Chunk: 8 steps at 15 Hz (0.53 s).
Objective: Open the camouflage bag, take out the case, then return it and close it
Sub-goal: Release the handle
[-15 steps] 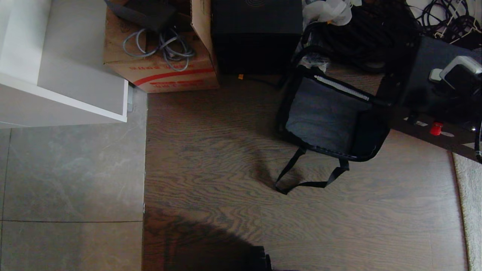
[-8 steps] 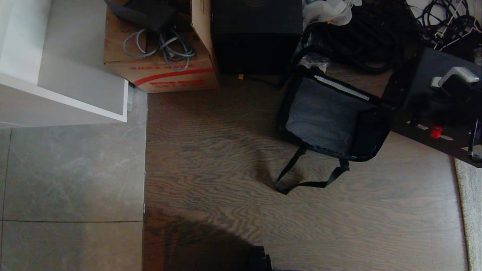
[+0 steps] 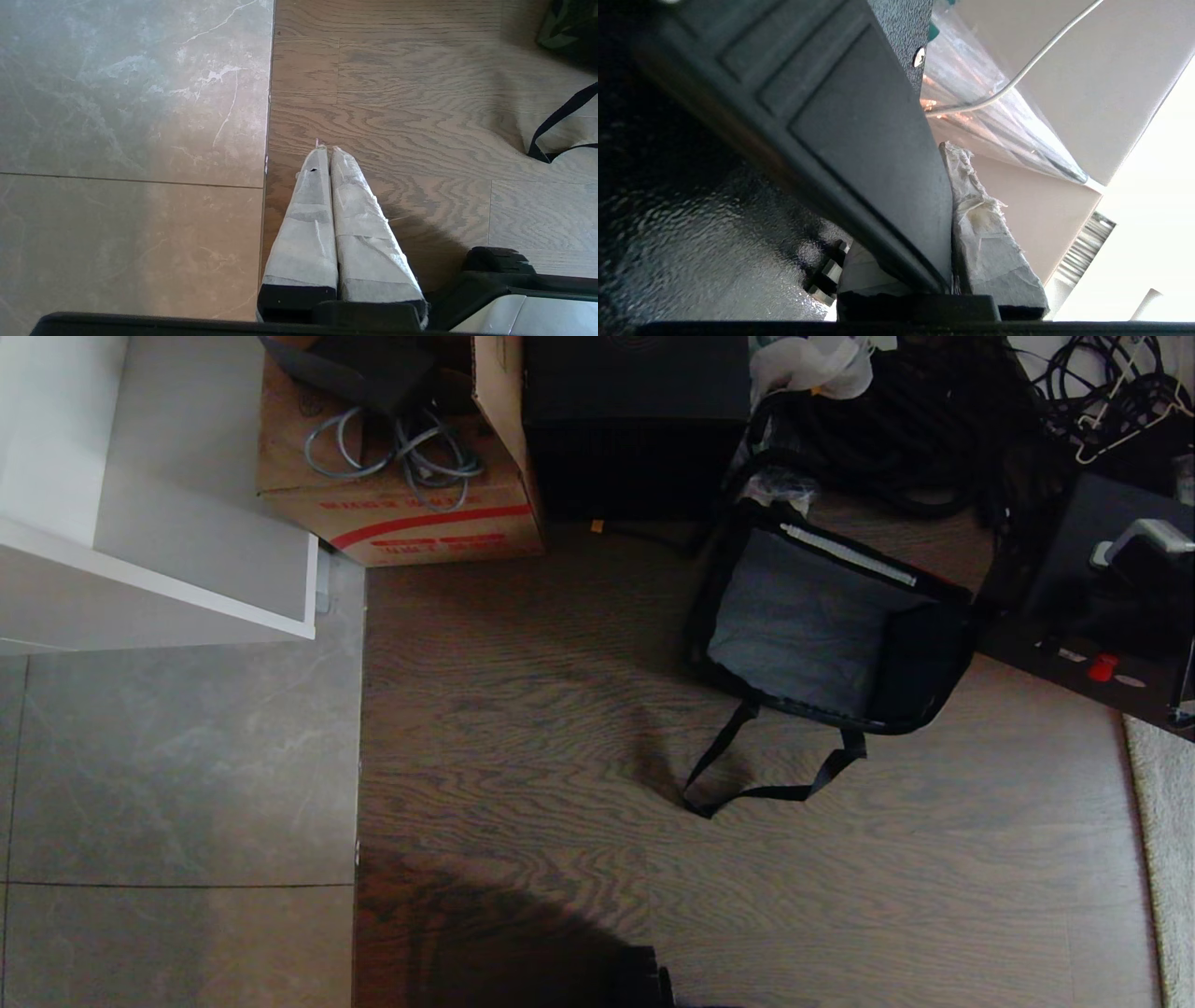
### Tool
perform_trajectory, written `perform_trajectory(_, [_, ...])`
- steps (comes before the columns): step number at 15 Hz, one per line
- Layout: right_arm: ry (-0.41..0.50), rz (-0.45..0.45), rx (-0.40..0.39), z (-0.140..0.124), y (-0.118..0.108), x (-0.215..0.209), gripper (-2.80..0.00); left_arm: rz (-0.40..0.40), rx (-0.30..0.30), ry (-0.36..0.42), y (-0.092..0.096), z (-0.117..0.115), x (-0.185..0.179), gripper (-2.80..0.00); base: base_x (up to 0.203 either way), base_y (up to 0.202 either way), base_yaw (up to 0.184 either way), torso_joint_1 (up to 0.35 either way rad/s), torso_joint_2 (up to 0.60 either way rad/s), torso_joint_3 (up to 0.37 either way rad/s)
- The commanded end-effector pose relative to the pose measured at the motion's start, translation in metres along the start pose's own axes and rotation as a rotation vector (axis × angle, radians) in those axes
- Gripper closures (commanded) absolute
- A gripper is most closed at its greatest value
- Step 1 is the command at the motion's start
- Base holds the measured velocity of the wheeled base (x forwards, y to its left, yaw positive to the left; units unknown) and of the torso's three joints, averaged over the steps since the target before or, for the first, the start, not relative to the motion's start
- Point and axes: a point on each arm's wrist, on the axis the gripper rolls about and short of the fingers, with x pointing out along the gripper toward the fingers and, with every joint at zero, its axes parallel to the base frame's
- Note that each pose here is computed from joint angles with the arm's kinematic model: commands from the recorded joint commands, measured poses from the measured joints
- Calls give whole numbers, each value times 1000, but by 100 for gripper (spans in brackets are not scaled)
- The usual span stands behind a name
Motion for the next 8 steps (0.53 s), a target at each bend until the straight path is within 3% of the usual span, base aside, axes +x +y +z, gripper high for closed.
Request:
perform_trajectory(1, [21,2,-18,-4,5,4,0,-1,0,7,0,-2,1,0,0,0,0,0,0,0])
perform_trajectory(4, [33,56,-20,-3,32,10,0,-1,0,7,0,-2,1,0,0,0,0,0,0,0])
perform_trajectory(8, [66,62,-17,-3,51,32,0,1,0,7,0,-2,1,0,0,0,0,0,0,0])
